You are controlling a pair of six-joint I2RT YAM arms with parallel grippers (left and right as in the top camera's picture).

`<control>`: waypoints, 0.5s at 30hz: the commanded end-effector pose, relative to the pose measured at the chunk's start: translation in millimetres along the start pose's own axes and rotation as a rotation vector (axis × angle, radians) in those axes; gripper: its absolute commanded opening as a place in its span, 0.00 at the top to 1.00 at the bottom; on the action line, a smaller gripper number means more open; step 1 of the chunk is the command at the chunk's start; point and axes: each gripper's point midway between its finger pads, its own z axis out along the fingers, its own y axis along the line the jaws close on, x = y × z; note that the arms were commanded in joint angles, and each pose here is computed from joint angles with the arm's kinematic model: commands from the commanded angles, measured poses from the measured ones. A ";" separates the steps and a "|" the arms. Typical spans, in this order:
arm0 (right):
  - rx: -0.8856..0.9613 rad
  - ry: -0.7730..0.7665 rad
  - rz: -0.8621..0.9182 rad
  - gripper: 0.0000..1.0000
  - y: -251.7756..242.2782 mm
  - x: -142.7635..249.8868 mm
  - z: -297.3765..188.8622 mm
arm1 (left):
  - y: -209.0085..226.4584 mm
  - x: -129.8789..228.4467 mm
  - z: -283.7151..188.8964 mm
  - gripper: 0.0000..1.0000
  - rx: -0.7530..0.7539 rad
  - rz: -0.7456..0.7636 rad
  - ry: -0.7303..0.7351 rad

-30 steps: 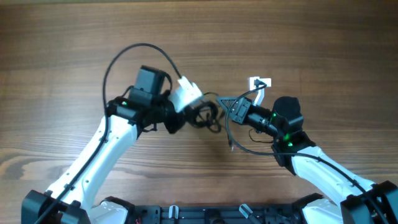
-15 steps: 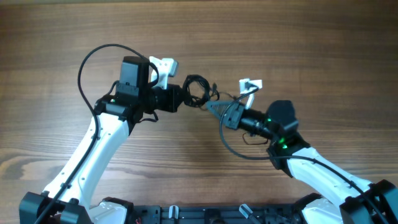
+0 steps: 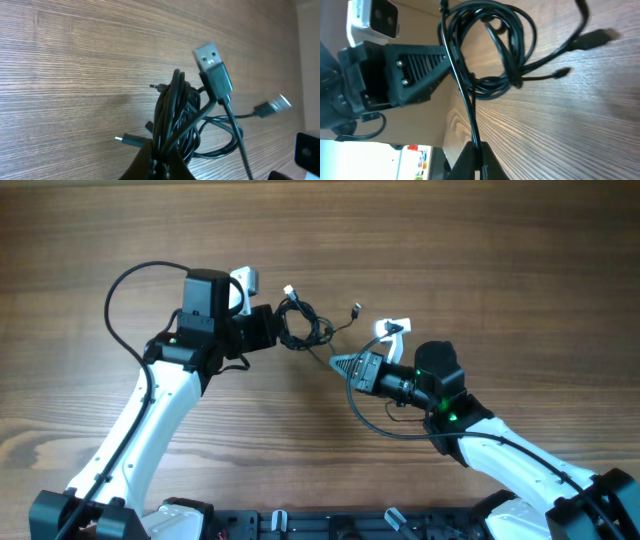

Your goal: Untangle cables

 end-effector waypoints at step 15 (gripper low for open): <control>-0.127 0.073 -0.217 0.96 26.7 12.4 0.0 | 9.7 -19.2 -2.5 0.96 -0.038 -0.081 -0.078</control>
